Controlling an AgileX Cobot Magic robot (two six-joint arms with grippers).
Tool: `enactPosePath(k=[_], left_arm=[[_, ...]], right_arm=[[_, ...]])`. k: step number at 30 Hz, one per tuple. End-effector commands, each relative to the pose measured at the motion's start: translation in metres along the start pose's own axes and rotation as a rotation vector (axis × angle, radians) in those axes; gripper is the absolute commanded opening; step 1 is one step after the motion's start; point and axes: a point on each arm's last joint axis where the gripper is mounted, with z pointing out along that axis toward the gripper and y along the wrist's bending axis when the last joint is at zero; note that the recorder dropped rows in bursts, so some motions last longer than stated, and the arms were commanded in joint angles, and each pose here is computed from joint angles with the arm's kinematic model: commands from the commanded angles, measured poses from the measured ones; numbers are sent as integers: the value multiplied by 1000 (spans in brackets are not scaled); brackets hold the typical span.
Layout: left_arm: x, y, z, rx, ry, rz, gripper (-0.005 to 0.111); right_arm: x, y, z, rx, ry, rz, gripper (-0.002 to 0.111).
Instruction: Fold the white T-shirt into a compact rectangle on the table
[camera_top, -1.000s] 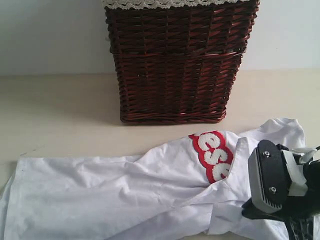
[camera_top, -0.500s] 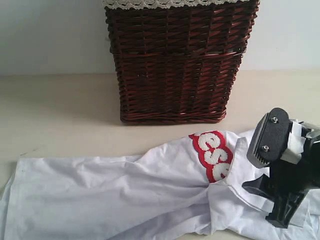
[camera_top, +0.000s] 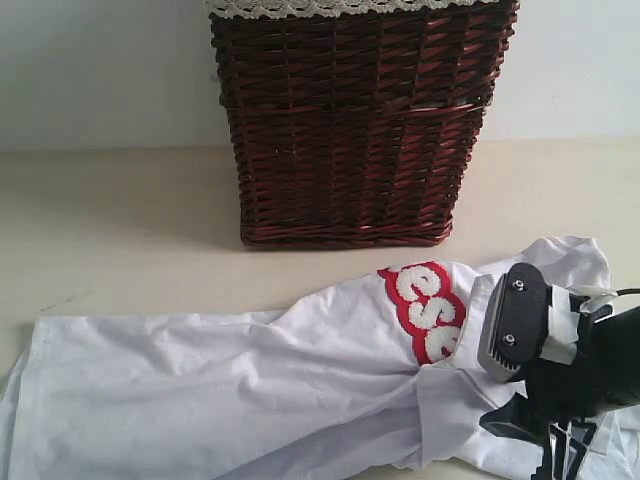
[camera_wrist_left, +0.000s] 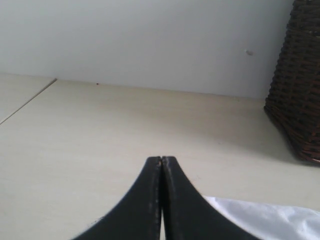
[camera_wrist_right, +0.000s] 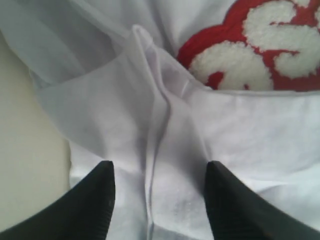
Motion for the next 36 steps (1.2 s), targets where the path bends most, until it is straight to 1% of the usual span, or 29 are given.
enactPosePath(k=[1,7,13,16,19,24,27,31,36], left_arm=[[0,0,0,0,-4,-1,0],[0,0,0,0,-4,-1,0],[0,0,0,0,-4,-1,0],[0,0,0,0,-4,-1,0],[0,0,0,0,-4,-1,0],[0,0,0,0,-4,-1,0],[0,0,0,0,-4,-1,0],[0,0,0,0,-4,-1,0],[0,0,0,0,-4,-1,0]], right_arm=[[2,-4,3,28,18,0,40],[3,-7,3,63,27,-1,0],[2,-7,2,72,23,-1,0],[-1,-8,-5,96,1,-11,0],[-9,-11,-18,152,-41,-30,0],[-21,-22,-38,290,-100,-32,0],[-21,-28,-40,343,-88,-28,0],[-19,-33,-37,382,-61,-19,0],[-16,-41,-40,474,-34,-8,0]])
